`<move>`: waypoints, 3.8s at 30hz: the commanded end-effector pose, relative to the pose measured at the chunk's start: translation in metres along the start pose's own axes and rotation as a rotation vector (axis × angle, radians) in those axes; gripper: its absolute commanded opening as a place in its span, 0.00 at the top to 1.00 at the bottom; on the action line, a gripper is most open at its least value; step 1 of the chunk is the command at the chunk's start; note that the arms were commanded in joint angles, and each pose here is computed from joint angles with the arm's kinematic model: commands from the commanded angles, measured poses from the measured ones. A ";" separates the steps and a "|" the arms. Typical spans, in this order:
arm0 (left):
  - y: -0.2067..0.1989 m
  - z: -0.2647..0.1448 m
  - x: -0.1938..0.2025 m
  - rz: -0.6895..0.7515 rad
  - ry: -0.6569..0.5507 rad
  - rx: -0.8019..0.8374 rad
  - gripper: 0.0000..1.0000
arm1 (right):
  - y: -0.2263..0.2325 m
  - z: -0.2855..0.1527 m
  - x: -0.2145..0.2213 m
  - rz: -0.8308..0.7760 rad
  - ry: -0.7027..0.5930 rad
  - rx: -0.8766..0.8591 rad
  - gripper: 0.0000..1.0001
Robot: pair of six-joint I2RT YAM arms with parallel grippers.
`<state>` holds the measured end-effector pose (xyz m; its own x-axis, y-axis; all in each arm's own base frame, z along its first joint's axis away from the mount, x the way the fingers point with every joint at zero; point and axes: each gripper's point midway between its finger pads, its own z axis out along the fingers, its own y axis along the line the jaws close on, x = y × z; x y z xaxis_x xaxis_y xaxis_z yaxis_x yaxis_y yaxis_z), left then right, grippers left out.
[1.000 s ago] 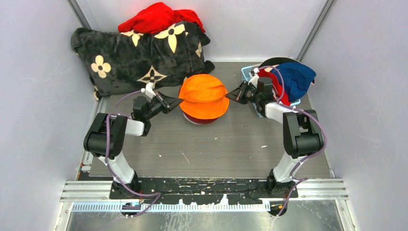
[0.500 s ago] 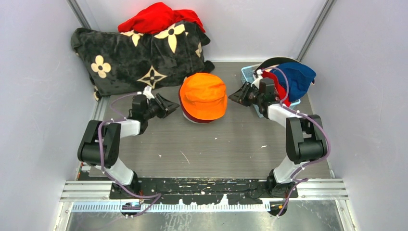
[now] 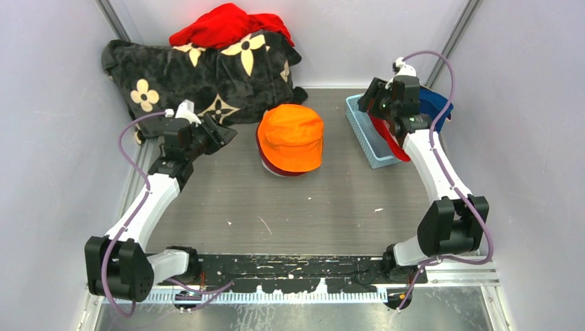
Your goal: Stack the hats
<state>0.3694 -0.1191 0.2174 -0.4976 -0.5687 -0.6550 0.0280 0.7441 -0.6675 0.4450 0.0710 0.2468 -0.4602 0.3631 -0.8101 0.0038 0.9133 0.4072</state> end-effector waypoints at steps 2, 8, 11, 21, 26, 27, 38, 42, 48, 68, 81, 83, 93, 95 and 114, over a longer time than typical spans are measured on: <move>-0.002 -0.014 -0.012 0.051 -0.016 -0.034 0.44 | -0.051 -0.006 -0.011 -0.169 0.034 0.280 0.38; -0.008 -0.016 -0.016 0.062 -0.019 -0.026 0.44 | -0.071 0.003 -0.004 -0.225 0.072 0.363 0.38; -0.009 -0.016 -0.017 0.062 -0.021 -0.020 0.44 | -0.081 0.004 -0.002 -0.240 0.077 0.411 0.38; -0.009 -0.015 -0.014 0.054 -0.018 -0.011 0.44 | -0.104 0.020 0.010 -0.279 0.123 0.497 0.38; -0.010 -0.015 -0.014 0.052 -0.017 -0.003 0.44 | -0.113 0.034 0.023 -0.287 0.169 0.514 0.38; -0.009 -0.014 -0.013 0.050 -0.019 -0.004 0.44 | -0.114 0.037 0.026 -0.291 0.178 0.517 0.39; -0.017 -0.018 -0.019 0.053 -0.030 0.013 0.44 | -0.088 0.027 -0.024 -0.294 0.086 0.509 0.99; -0.021 -0.017 -0.022 0.052 -0.029 0.023 0.45 | -0.033 -0.010 -0.082 -0.238 -0.071 0.339 0.99; -0.024 -0.020 -0.023 0.052 -0.038 0.033 0.45 | 0.053 -0.049 -0.130 -0.162 -0.191 -0.016 0.99; -0.028 -0.035 -0.025 0.052 -0.067 0.045 0.45 | 0.232 -0.108 -0.205 0.034 -0.492 -0.909 0.99; -0.039 -0.057 -0.034 0.061 -0.116 0.067 0.45 | 0.342 -0.104 -0.159 0.056 -0.413 -1.374 0.99; -0.042 -0.064 -0.037 0.070 -0.128 0.068 0.45 | 0.354 -0.101 -0.144 0.055 -0.372 -1.412 0.99; -0.045 -0.084 -0.042 0.101 -0.161 0.055 0.45 | 0.354 -0.111 -0.100 0.097 -0.277 -1.476 0.99; -0.045 -0.084 -0.042 0.105 -0.161 0.055 0.45 | 0.348 -0.118 -0.091 0.095 -0.264 -1.471 0.99; -0.062 -0.073 -0.053 0.091 -0.148 0.105 0.46 | 0.239 -0.127 -0.035 0.088 -0.143 -1.056 0.99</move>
<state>0.3251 -0.1046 0.2885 -0.4053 -0.5456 -0.7335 0.0885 0.7752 -0.6255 0.3348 0.2751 0.4589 -0.3685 0.5081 -0.7785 -0.8404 0.1759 0.5126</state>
